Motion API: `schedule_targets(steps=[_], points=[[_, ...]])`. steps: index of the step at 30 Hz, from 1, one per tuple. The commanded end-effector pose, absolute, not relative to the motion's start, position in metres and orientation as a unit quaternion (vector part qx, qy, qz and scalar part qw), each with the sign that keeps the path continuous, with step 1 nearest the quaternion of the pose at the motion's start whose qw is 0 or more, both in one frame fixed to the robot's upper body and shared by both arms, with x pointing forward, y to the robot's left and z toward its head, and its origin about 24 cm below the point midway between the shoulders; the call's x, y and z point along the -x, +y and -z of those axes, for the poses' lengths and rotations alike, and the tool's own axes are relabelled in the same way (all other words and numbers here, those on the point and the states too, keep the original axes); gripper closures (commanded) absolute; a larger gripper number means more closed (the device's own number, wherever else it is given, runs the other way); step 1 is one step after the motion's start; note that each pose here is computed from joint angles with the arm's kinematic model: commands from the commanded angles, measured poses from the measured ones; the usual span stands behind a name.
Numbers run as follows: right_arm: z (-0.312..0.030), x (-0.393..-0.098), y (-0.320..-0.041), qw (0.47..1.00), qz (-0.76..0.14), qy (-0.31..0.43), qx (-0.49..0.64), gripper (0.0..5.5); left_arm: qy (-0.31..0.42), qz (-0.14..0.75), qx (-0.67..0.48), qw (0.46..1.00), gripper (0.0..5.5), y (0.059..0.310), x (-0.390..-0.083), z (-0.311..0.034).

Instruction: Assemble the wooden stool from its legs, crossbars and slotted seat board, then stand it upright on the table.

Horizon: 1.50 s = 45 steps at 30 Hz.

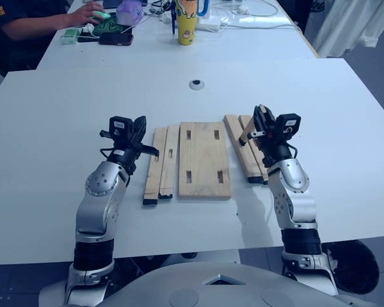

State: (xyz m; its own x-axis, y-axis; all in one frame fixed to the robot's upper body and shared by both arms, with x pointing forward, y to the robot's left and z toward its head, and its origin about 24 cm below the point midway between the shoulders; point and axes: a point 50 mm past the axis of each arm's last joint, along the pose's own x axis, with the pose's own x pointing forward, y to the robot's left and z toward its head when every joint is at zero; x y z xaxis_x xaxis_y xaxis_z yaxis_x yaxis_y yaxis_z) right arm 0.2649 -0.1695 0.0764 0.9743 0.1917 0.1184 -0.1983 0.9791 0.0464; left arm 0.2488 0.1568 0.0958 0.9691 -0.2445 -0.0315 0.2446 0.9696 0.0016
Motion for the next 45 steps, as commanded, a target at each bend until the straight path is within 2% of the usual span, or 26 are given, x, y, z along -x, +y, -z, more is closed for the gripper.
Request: schedule_targets(steps=[1,11,16,17,22,30,34,40,45], points=[[-0.025,-0.243,-0.175,0.99,-0.121,0.072,-0.022,5.07,0.013,0.121,-0.006,0.993,5.5,0.156,-0.25,-0.096],[-0.01,-0.236,-0.197,0.986,-0.093,0.129,-0.053,5.07,0.011,0.118,-0.005,0.993,5.5,0.157,-0.251,-0.095],[-0.034,-0.245,-0.19,0.99,-0.116,0.071,-0.041,5.07,0.008,0.112,-0.003,0.994,5.5,0.157,-0.251,-0.095],[-0.039,-0.247,-0.187,0.99,-0.122,0.062,-0.043,4.7,0.008,0.111,-0.003,0.994,5.5,0.157,-0.251,-0.095],[-0.06,-0.254,-0.178,0.99,-0.127,0.023,-0.05,3.98,0.007,0.11,0.0,0.994,5.5,0.156,-0.25,-0.094],[-0.086,-0.261,-0.177,0.991,-0.12,-0.029,-0.049,3.98,0.005,0.108,0.001,0.994,5.5,0.155,-0.251,-0.094],[-0.116,-0.27,-0.18,0.991,-0.09,-0.087,-0.047,3.98,0.005,0.11,0.002,0.994,5.5,0.154,-0.252,-0.094],[-0.187,-0.287,-0.175,0.975,-0.098,-0.191,-0.058,3.98,0.003,0.109,0.002,0.994,5.5,0.153,-0.252,-0.093],[-0.228,-0.309,-0.168,0.971,-0.119,-0.199,-0.061,4.66,0.001,0.101,0.005,0.995,5.5,0.153,-0.251,-0.093]])
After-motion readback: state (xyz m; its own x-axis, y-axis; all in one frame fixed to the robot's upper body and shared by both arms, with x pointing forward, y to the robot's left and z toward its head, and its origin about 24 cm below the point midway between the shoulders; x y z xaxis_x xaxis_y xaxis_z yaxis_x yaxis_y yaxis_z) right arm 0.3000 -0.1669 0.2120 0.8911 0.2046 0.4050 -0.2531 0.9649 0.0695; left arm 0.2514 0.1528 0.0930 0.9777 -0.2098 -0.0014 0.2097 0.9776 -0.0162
